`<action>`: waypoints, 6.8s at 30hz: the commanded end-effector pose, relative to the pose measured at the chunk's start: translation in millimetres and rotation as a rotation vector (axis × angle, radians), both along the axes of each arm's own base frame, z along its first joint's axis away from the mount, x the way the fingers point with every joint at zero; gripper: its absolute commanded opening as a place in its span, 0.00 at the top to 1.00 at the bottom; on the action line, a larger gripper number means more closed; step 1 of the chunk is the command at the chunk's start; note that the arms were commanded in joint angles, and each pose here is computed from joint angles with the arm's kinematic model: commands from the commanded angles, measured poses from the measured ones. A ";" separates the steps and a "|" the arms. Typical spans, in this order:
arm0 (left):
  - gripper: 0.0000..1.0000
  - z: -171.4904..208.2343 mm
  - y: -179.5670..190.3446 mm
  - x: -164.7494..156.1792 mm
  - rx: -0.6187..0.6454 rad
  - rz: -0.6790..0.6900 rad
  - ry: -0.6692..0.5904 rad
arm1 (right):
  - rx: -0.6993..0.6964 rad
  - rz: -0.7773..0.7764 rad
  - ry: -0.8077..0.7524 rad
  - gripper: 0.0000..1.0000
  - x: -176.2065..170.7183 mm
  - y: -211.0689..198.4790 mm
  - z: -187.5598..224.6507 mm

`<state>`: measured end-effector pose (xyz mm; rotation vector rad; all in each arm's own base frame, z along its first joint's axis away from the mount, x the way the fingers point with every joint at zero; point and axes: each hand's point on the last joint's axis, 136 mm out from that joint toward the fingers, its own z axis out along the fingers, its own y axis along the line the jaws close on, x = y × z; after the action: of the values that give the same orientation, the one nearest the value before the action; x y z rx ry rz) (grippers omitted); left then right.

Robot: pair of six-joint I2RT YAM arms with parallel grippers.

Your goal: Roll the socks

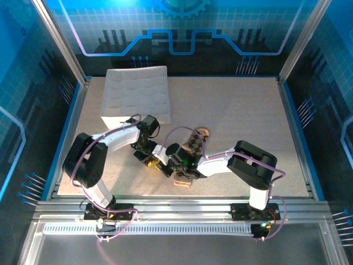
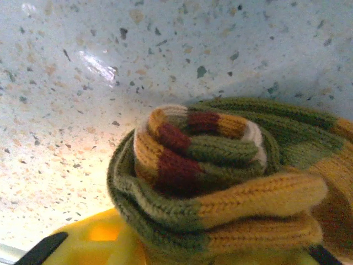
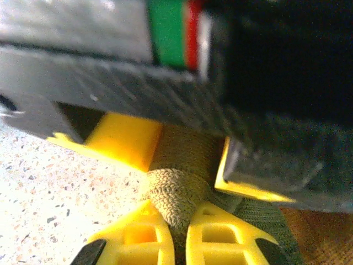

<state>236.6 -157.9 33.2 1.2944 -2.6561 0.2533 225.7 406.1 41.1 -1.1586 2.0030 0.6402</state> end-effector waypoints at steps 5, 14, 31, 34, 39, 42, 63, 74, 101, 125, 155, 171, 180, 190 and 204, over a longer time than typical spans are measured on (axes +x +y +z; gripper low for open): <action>0.37 21.5 4.9 6.9 -0.119 0.108 -0.084 | -0.174 -0.029 0.270 1.00 -27.5 -55.6 -78.5; 0.31 38.0 12.2 17.2 -0.188 0.081 -0.292 | -0.087 -0.087 0.495 1.00 -21.7 -69.6 -86.4; 0.38 -9.8 -6.9 9.0 -0.114 -0.031 -0.258 | 0.005 -0.214 0.877 1.00 -11.4 -91.1 -111.8; 0.47 -30.4 2.5 -5.3 -0.041 -0.055 -0.155 | -0.020 -0.215 0.861 1.00 -9.4 -94.5 -110.3; 0.70 -56.9 18.1 -30.7 0.061 -0.089 0.003 | -0.027 -0.116 0.693 0.91 -0.8 -85.2 -85.0; 0.74 -59.5 24.7 -41.4 0.089 -0.103 0.052 | -0.004 -0.029 0.510 0.70 5.5 -72.4 -49.7; 0.82 -37.2 2.7 -21.9 0.046 -0.084 0.127 | -0.167 -0.017 -0.171 0.42 25.9 -31.3 0.8; 0.59 5.2 -0.1 -3.3 -0.034 0.009 -0.019 | -0.190 -0.013 0.050 0.96 9.4 -47.1 -41.9; 0.01 10.1 -22.2 39.4 -0.036 0.121 -0.020 | -0.144 -0.041 0.361 1.00 -16.3 -65.7 -71.6; 0.84 6.6 -13.4 1.7 -0.006 0.024 -0.006 | -0.138 -0.051 0.317 0.95 -8.6 -64.2 -58.1; 1.00 165.4 30.4 236.8 0.383 -0.237 -0.799 | 0.209 -0.489 -0.030 0.51 60.6 -175.0 180.2; 1.00 96.2 1.4 265.0 0.445 -0.339 -0.754 | 0.183 -0.505 0.000 0.53 43.9 -189.6 178.6; 1.00 72.6 6.2 246.2 0.460 -0.321 -0.715 | 0.168 -0.489 0.027 0.53 44.8 -184.0 172.0; 0.51 66.4 0.5 232.6 0.419 -0.340 -0.718 | 0.146 -0.477 0.049 0.53 45.8 -180.1 162.8; 0.15 125.4 -0.4 216.1 0.321 -0.285 -0.721 | 0.142 -0.468 0.058 0.53 49.2 -175.2 160.8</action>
<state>461.3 -158.3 127.3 0.9677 -3.5990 0.2113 272.1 229.8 192.0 -0.5757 2.1434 0.5457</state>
